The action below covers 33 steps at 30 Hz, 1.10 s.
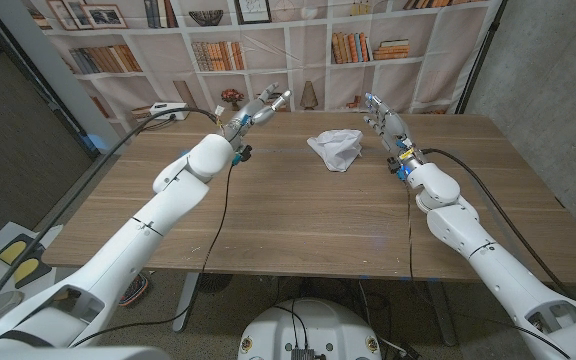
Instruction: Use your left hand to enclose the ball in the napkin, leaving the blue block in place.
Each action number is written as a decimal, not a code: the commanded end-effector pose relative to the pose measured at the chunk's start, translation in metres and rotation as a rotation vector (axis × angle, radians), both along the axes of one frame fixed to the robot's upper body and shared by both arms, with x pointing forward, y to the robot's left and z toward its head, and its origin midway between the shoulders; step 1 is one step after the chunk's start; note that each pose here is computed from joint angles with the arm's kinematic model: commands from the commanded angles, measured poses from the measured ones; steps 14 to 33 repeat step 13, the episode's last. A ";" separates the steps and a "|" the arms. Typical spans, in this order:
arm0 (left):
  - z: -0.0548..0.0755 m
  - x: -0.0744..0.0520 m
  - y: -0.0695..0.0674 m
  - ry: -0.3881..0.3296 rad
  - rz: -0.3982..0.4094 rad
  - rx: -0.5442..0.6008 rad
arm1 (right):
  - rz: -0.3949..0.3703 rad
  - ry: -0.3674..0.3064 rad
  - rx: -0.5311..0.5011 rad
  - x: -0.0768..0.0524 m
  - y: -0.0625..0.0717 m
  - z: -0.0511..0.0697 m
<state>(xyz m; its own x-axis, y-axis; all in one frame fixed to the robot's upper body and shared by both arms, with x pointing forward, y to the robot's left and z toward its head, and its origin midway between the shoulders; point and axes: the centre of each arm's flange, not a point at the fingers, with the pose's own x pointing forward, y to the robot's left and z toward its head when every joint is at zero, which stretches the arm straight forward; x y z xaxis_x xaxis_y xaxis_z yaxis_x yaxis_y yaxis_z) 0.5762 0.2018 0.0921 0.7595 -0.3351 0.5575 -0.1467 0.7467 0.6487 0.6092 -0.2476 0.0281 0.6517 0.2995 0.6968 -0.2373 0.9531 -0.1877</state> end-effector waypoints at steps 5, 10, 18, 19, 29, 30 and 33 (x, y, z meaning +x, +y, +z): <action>-0.006 0.019 0.051 0.069 -0.207 -0.149 | -0.182 0.039 0.073 -0.017 -0.004 -0.005; -0.013 0.040 0.060 0.116 -0.240 -0.194 | -0.213 0.029 0.078 -0.032 0.008 -0.007; -0.018 0.054 0.064 0.153 -0.274 -0.227 | -0.210 0.020 0.086 -0.035 0.016 -0.006; -0.018 0.054 0.064 0.153 -0.274 -0.227 | -0.210 0.020 0.086 -0.035 0.016 -0.006; -0.018 0.054 0.064 0.153 -0.274 -0.227 | -0.210 0.020 0.086 -0.035 0.016 -0.006; -0.018 0.054 0.064 0.153 -0.274 -0.227 | -0.210 0.020 0.086 -0.035 0.016 -0.006; -0.018 0.054 0.064 0.153 -0.274 -0.227 | -0.210 0.020 0.086 -0.035 0.016 -0.006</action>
